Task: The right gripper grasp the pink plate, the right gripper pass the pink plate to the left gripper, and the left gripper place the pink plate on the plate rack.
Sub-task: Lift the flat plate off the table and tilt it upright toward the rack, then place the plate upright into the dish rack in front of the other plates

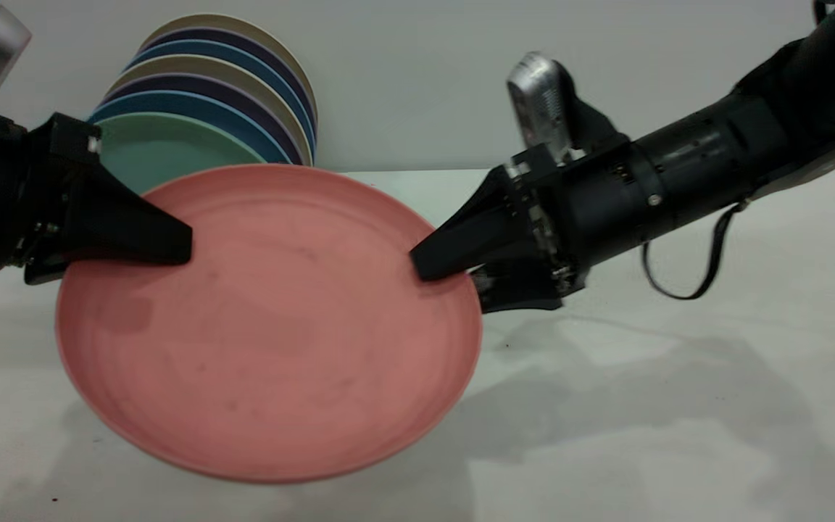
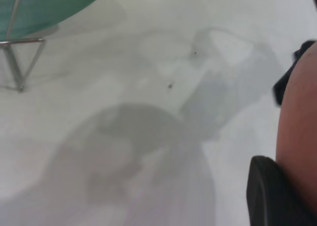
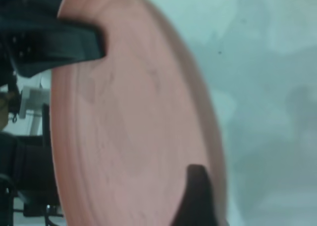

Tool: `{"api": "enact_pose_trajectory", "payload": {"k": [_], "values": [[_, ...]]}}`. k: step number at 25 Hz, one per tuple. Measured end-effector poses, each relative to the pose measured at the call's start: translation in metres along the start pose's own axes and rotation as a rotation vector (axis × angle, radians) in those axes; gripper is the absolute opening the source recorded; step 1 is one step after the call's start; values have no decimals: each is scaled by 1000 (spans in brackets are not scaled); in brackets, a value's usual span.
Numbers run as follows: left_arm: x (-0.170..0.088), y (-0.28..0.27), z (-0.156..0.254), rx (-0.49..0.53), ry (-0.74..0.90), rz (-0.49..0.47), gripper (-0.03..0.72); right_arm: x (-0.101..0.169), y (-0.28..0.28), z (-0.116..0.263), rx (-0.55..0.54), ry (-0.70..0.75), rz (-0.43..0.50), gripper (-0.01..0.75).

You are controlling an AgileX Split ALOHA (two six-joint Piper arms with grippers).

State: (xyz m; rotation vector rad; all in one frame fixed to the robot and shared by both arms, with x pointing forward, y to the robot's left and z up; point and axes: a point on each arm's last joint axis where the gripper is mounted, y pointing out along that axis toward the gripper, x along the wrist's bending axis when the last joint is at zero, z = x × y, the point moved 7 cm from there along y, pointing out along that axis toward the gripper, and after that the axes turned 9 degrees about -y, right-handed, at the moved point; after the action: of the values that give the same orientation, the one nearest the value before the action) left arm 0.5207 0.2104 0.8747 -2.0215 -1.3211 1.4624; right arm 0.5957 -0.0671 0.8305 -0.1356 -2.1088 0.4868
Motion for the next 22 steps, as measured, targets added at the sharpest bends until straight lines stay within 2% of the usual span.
{"api": "enact_pose_trajectory", "payload": {"k": [3, 7, 9, 12, 17, 22], "values": [[9, 0, -1, -2, 68, -56, 57, -18, -32, -2, -26, 54, 59, 686], [18, -1, -4, -15, 145, -116, 57, -39, -77, -3, -80, 138, 127, 641], [20, -1, -5, -15, 200, -127, 57, -46, -94, -1, -101, 181, 151, 585], [17, -3, -12, -29, 286, -128, 57, -51, -110, 9, -63, 230, 186, 489], [4, -13, -41, -73, 489, -139, 57, -64, -124, 29, 81, 223, 353, 321], [-9, -23, -67, -65, 771, -159, 57, -69, -140, 31, 131, 200, 488, 217]]}}
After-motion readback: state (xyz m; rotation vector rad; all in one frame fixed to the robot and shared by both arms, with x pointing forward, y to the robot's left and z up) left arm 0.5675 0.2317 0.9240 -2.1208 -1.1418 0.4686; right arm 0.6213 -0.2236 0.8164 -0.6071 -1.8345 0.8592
